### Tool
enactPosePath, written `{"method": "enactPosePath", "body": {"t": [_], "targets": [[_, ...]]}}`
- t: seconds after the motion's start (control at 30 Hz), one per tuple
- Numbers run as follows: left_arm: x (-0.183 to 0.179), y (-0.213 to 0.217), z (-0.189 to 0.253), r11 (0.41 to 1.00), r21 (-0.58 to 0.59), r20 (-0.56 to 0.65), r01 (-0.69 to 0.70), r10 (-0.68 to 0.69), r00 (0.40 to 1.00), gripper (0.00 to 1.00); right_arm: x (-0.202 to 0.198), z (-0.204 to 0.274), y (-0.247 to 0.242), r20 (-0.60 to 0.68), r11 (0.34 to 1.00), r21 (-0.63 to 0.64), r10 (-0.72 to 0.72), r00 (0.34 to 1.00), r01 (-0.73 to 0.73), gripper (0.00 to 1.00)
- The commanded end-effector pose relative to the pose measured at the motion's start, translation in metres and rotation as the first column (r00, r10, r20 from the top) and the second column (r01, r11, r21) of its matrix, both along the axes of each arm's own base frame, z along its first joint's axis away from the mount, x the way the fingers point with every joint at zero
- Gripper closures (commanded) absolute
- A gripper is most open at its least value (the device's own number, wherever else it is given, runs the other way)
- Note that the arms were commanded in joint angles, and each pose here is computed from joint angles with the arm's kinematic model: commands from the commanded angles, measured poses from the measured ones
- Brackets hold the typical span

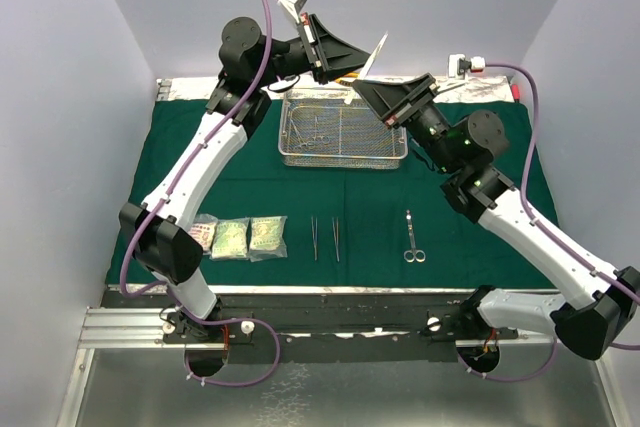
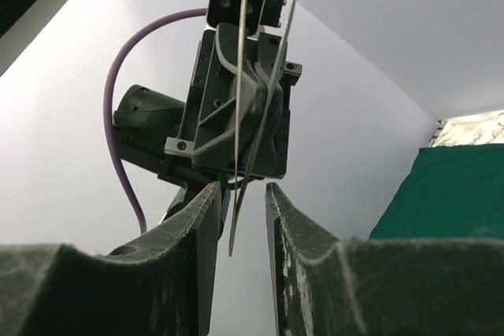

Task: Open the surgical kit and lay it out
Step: Place the medical item in the surgical kit.

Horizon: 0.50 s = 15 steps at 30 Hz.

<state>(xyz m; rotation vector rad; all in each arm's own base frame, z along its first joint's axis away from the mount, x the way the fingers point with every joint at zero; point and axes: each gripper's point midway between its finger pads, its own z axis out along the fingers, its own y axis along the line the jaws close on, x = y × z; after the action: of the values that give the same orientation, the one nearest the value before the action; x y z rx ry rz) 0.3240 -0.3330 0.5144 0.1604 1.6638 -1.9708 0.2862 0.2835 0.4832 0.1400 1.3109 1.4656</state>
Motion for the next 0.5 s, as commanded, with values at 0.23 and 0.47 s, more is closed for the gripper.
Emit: {"method": "enactPosePath", "body": {"t": [0.23, 0.47], "targets": [[-0.019, 0.010, 0.016, 1.000, -0.028, 0.043, 0.001, 0.000, 0.999, 1.00, 0.000, 0.017, 0.007, 0.024, 0.999, 0.003, 0.033, 0.999, -0.033, 0.83], [-0.012, 0.008, -0.003, 1.000, -0.001, 0.024, -0.025, 0.025, 0.999, 0.90, 0.015, -0.014, 0.001, -0.128, 0.998, -0.060, -0.041, 0.991, 0.034, 0.99]]}}
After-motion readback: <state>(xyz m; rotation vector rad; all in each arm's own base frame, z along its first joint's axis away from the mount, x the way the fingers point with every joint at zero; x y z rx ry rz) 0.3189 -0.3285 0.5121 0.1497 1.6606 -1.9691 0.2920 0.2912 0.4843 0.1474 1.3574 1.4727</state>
